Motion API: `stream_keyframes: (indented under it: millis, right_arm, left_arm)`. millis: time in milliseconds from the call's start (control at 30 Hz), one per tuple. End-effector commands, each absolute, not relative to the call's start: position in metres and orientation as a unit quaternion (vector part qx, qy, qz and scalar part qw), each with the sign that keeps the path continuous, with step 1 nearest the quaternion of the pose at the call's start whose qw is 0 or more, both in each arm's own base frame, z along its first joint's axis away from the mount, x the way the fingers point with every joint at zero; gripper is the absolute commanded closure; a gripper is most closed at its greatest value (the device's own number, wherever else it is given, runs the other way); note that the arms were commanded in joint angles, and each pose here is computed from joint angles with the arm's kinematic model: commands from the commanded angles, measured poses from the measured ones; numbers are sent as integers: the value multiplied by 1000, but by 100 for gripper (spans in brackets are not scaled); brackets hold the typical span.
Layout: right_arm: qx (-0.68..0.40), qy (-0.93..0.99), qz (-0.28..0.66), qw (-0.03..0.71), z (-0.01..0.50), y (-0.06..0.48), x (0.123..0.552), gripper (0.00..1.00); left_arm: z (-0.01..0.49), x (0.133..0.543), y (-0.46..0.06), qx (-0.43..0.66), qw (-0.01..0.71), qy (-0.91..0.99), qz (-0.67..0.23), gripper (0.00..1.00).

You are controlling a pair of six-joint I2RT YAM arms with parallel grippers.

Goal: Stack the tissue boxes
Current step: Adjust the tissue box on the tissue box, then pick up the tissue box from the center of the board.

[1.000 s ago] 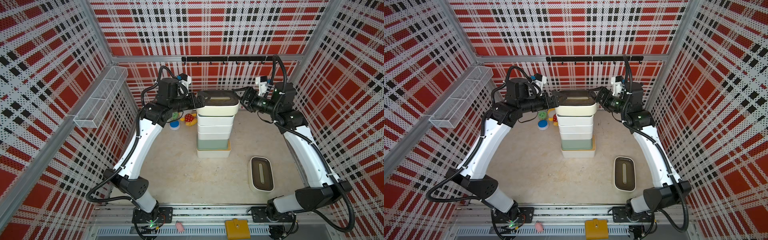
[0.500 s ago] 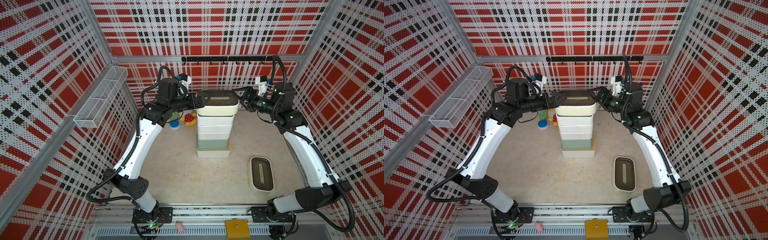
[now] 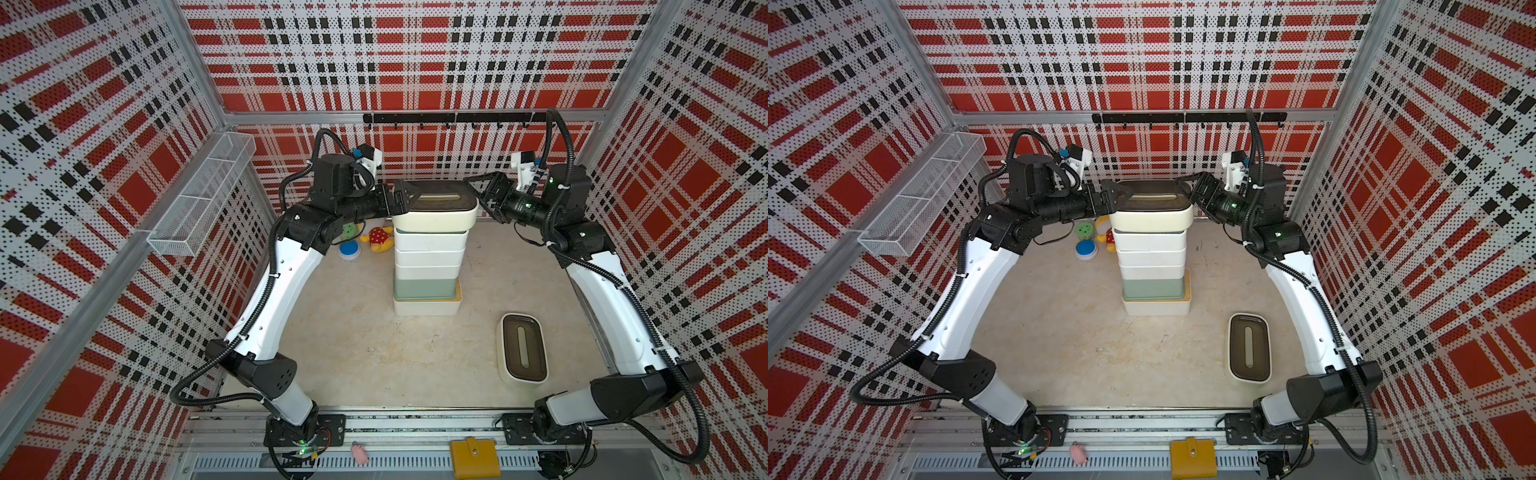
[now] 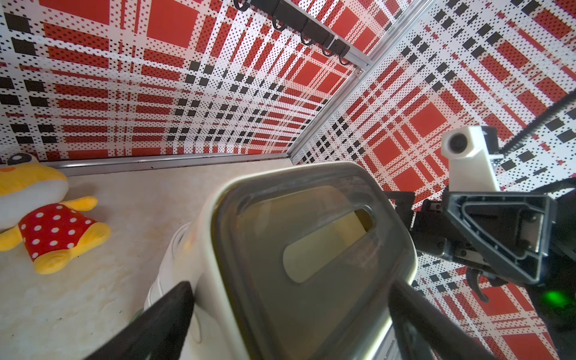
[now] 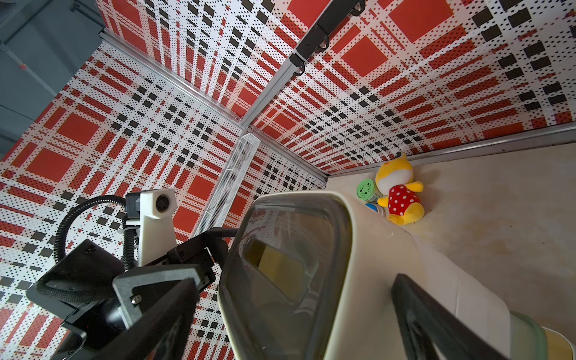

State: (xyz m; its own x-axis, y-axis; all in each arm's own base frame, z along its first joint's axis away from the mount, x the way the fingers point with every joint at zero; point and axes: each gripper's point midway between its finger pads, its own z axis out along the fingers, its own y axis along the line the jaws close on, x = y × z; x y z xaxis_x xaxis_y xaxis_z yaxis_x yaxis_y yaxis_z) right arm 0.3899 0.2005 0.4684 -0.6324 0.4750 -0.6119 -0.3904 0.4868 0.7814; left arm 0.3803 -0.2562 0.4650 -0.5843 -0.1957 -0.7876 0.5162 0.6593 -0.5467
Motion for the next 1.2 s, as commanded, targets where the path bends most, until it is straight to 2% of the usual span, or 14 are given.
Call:
stream_keyframes:
  millis: [0,133,367,633,800,900,1033,1167]
  right_arm:
    - [16,736,504,452,488,195,380,0]
    - [39,739,483,467,492,172,378,0]
    - [108,787,363,487,463,109,354,0]
    - [208,883,191,375,333,44,291,0]
    - [236,909,185,288,253,45,252,0]
    - [252,914,182,262,215,45,237,0]
    - [254,919,203,222,174,58,227,5]
    - [237,935,150,216,150,57,220,5]
  left_arm:
    - [497,355,-254,125,471,769,-413,1]
    - [500,349,-243,122,481,770,-400,1]
    - [487,338,-209,104,496,776,-375,1]
    - [444,308,-177,104,496,787,-351,1]
    - [407,298,-157,76,484,797,-353,1]
    - [388,295,-150,57,468,806,-357,1]
    - [373,294,-148,44,457,812,-360,1]
    - [365,295,-148,38,451,815,-363,1]
